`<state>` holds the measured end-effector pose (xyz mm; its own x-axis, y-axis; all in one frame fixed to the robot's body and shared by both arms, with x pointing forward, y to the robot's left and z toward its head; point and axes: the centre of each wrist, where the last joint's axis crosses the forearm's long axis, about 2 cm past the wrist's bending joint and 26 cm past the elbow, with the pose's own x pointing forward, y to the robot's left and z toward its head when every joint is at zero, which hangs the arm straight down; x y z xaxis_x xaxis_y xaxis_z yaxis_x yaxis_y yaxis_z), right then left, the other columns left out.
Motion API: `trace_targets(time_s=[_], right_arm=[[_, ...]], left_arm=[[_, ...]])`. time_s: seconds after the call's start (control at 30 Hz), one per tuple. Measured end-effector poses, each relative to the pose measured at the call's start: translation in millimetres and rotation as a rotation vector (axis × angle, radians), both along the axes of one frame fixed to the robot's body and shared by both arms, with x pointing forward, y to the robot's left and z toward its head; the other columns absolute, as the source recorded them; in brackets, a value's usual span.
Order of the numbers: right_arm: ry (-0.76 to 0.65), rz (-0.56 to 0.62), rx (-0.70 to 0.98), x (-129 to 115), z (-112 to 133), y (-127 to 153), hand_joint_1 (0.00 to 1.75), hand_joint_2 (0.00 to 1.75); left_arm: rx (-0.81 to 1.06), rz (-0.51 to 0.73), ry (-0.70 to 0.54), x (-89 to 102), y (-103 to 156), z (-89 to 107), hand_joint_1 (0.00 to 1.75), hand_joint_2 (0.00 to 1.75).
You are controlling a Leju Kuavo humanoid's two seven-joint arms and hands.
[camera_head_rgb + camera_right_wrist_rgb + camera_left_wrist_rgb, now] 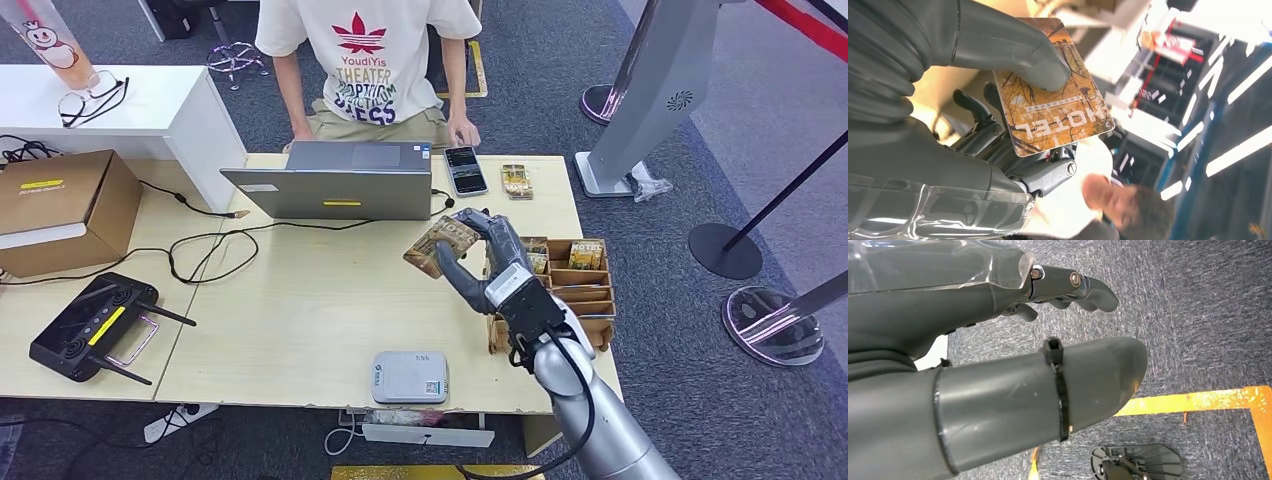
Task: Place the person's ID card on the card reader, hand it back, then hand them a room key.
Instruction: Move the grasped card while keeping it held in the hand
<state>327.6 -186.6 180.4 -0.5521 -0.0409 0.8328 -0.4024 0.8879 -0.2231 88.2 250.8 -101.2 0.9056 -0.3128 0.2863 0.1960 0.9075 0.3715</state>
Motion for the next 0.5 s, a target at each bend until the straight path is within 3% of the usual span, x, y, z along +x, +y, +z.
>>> trace_targets(time_s=[0.5], right_arm=[[0.22, 0.219, -0.119, -8, -41, 15, 1.75, 1.75]], left_arm=[[-0.002, 0.0, 0.0, 0.5, 0, 0.1, 0.0, 0.0]])
